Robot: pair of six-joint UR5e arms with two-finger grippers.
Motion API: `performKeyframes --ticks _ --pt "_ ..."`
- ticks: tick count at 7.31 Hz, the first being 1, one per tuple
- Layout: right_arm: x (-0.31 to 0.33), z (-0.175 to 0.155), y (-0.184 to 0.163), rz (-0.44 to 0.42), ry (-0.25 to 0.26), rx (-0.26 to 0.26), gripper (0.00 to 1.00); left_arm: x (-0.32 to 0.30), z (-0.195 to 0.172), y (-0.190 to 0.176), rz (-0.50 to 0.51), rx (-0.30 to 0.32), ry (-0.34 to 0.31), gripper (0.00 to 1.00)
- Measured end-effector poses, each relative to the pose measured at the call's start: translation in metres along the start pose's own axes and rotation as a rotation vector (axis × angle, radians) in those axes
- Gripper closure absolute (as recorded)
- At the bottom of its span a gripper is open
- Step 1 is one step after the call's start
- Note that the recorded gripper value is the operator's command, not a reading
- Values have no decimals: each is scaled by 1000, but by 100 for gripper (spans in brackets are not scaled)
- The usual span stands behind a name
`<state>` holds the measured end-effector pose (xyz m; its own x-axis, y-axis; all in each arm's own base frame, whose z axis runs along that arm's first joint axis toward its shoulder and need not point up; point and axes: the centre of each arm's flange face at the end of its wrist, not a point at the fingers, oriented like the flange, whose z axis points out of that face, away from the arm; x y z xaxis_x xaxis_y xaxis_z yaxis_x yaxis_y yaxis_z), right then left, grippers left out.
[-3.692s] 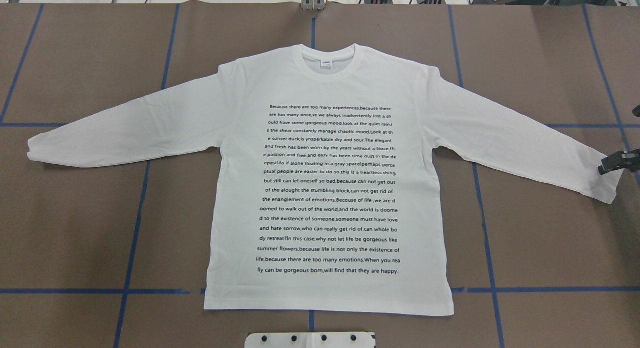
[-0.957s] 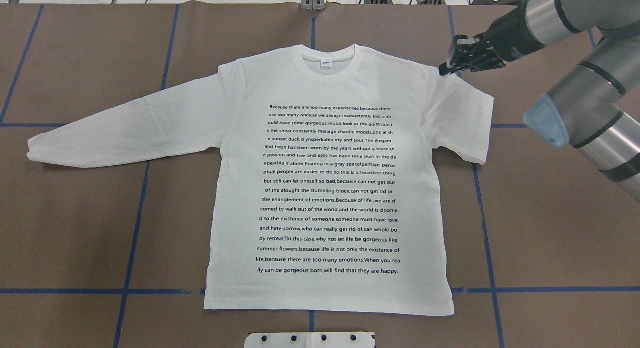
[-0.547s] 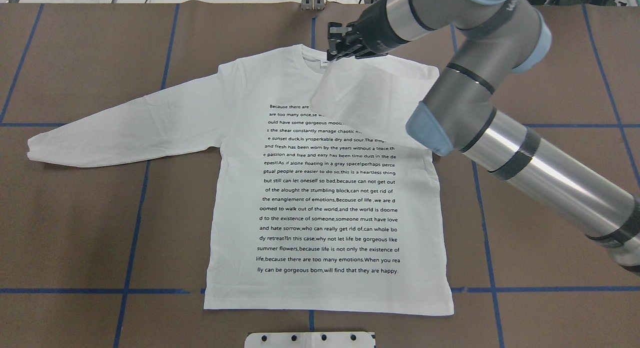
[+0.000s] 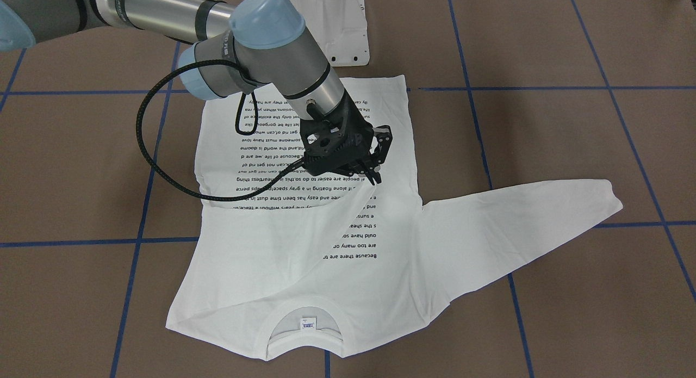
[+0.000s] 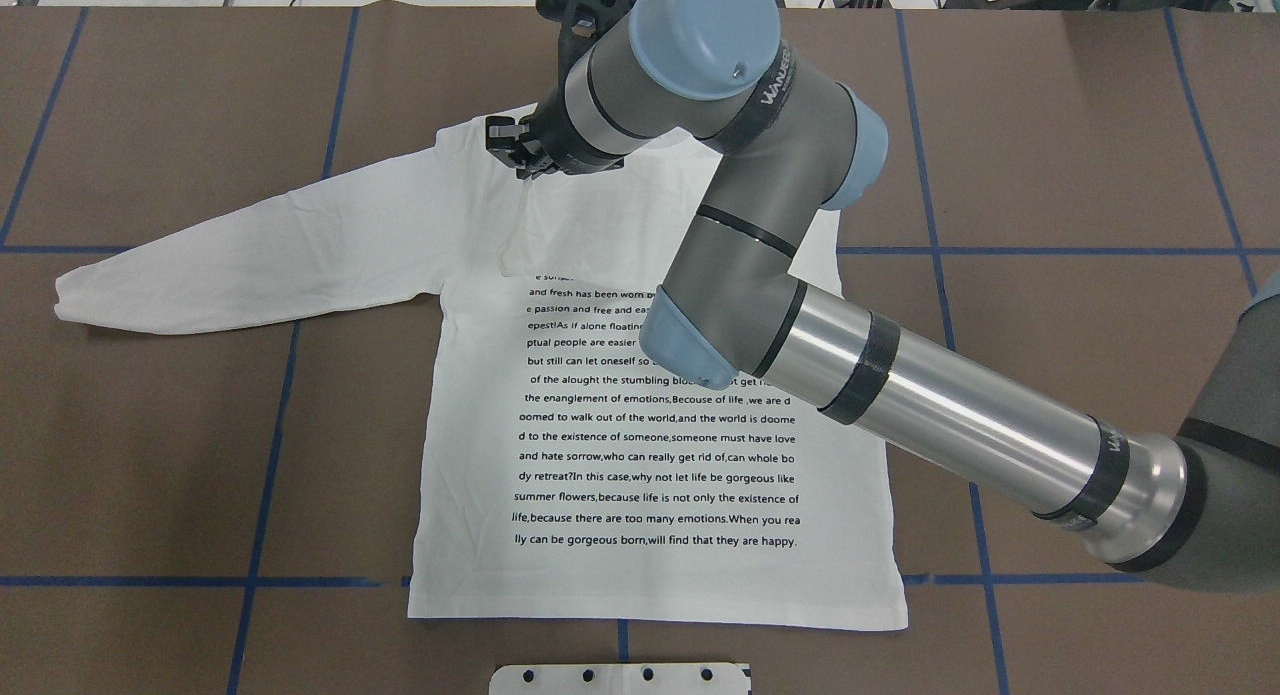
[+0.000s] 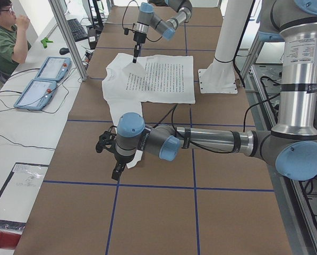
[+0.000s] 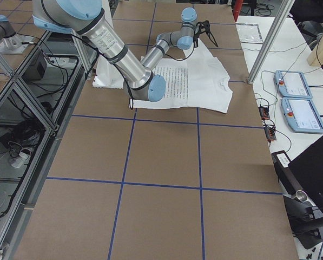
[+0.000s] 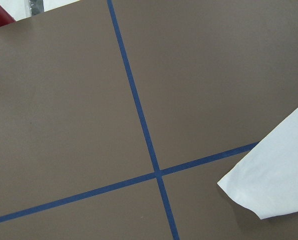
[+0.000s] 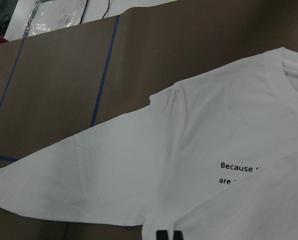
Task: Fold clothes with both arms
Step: 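Fold the grasped sleeve with the right gripper across the shirt body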
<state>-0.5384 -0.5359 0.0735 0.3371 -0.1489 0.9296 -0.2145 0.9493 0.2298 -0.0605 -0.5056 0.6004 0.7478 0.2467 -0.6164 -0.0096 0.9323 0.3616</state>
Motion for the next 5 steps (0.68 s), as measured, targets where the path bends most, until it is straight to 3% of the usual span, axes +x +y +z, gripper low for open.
performKeyframes --ticks 3,4,5 --pt "-11 76 -15 25 134 -3 100 -3 0 -2 -6 1 -2 0" --pt "-27 89 -18 20 156 11 59 -4 1 -2 -8 -1 -1 0" --pt "-46 96 -20 10 159 29 1 -5 1 -2 -9 -1 -2 0"
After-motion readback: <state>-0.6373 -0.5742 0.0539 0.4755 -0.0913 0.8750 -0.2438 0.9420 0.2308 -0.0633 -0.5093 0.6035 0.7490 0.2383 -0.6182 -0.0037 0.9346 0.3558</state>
